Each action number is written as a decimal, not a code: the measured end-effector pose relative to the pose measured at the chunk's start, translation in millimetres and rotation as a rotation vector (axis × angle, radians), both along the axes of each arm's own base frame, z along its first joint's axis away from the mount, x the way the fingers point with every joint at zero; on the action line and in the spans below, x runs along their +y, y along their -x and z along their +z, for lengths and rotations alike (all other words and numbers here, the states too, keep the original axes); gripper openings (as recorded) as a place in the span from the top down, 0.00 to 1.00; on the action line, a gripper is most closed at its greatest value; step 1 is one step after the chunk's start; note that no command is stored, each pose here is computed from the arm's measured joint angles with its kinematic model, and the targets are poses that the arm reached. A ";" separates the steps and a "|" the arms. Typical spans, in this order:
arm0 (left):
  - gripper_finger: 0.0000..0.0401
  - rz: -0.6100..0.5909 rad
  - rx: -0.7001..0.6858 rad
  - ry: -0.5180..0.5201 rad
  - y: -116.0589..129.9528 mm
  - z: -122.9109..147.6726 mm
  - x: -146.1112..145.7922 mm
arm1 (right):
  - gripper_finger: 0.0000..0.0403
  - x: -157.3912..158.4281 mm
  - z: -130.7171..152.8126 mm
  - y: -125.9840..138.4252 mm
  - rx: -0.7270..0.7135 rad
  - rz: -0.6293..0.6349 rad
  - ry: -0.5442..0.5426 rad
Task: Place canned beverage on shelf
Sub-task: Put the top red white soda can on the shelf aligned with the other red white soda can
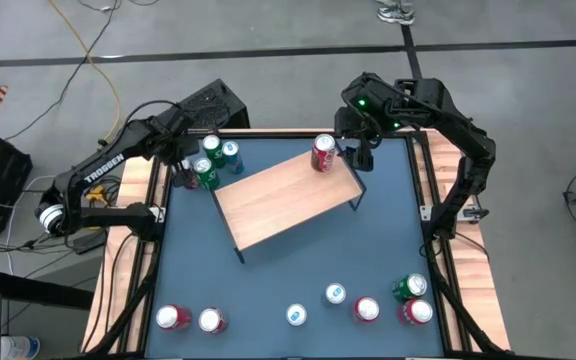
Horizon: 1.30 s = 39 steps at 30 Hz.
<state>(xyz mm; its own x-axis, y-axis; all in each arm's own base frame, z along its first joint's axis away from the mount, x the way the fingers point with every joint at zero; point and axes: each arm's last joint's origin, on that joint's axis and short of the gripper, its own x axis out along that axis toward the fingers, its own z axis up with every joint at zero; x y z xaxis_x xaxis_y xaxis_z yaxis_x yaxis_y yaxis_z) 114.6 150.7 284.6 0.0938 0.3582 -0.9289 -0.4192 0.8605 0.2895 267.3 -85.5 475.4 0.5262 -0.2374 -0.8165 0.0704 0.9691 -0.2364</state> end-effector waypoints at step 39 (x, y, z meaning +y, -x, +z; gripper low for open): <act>0.29 -0.012 0.063 0.114 1.5 -32.1 19.9 | 0.15 -0.6 -0.7 -1.0 0.002 -0.001 -0.001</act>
<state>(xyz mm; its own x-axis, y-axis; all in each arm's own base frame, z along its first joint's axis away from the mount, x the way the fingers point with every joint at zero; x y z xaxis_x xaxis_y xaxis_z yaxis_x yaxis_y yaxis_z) 113.1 170.6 252.5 0.0380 0.2488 -0.9678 -0.3931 0.8942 0.2144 268.3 -86.1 474.7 0.5240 -0.2372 -0.8180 0.0710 0.9693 -0.2356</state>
